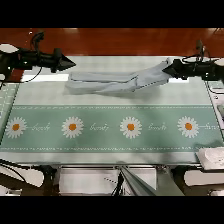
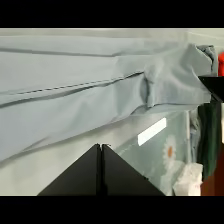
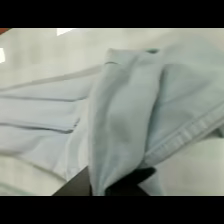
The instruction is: Fold the shirts.
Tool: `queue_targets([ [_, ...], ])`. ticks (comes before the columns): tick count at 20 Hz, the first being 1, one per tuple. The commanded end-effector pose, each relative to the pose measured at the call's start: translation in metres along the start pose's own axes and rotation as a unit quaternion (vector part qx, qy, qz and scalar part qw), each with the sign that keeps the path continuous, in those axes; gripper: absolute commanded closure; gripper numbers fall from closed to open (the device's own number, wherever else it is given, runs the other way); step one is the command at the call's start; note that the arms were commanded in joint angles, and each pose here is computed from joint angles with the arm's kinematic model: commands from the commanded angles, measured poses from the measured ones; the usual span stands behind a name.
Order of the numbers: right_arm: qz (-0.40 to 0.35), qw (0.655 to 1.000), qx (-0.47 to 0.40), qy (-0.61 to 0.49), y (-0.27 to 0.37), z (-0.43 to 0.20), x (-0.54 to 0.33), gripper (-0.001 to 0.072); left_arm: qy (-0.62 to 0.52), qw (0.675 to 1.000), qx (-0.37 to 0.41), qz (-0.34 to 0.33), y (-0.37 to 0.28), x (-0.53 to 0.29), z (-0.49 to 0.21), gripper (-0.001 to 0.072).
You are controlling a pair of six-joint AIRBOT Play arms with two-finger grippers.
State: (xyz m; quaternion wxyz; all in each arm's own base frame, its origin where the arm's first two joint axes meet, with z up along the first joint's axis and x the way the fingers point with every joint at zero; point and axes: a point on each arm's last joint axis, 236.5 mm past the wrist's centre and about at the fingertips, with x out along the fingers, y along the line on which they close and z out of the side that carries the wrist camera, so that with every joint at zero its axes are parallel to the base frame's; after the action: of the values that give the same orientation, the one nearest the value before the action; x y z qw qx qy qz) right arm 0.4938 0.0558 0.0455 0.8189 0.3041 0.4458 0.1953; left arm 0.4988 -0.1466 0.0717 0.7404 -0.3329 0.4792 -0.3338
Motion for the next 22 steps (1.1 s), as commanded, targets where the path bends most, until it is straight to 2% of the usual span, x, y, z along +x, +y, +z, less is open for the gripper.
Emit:
queue_targets([
  [1, -0.029, 0.997, -0.069, 0.006, 0.068, -0.019, -0.061, 0.0688, 0.036, 0.998, 0.038, -0.036, -0.044, 0.035, -0.021, 0.0682],
  [6, -0.105, 0.985, -0.128, -0.051, 0.127, -0.043, -0.138, 0.0688, 0.118, 0.986, 0.096, -0.066, -0.096, 0.094, -0.083, 0.0683],
  [9, -0.123, 0.979, -0.148, -0.069, 0.149, -0.061, -0.165, 0.0688, 0.154, 0.977, 0.124, -0.081, -0.123, 0.12, -0.117, 0.0683],
  [17, -0.137, 0.978, -0.151, -0.043, 0.174, -0.108, -0.182, 0.0688, 0.238, 0.955, 0.148, -0.095, -0.157, 0.204, -0.22, 0.0683],
  [22, -0.159, 0.975, -0.146, -0.053, 0.17, -0.112, -0.192, 0.0688, 0.302, 0.935, 0.157, -0.103, -0.172, 0.232, -0.293, 0.0684],
])
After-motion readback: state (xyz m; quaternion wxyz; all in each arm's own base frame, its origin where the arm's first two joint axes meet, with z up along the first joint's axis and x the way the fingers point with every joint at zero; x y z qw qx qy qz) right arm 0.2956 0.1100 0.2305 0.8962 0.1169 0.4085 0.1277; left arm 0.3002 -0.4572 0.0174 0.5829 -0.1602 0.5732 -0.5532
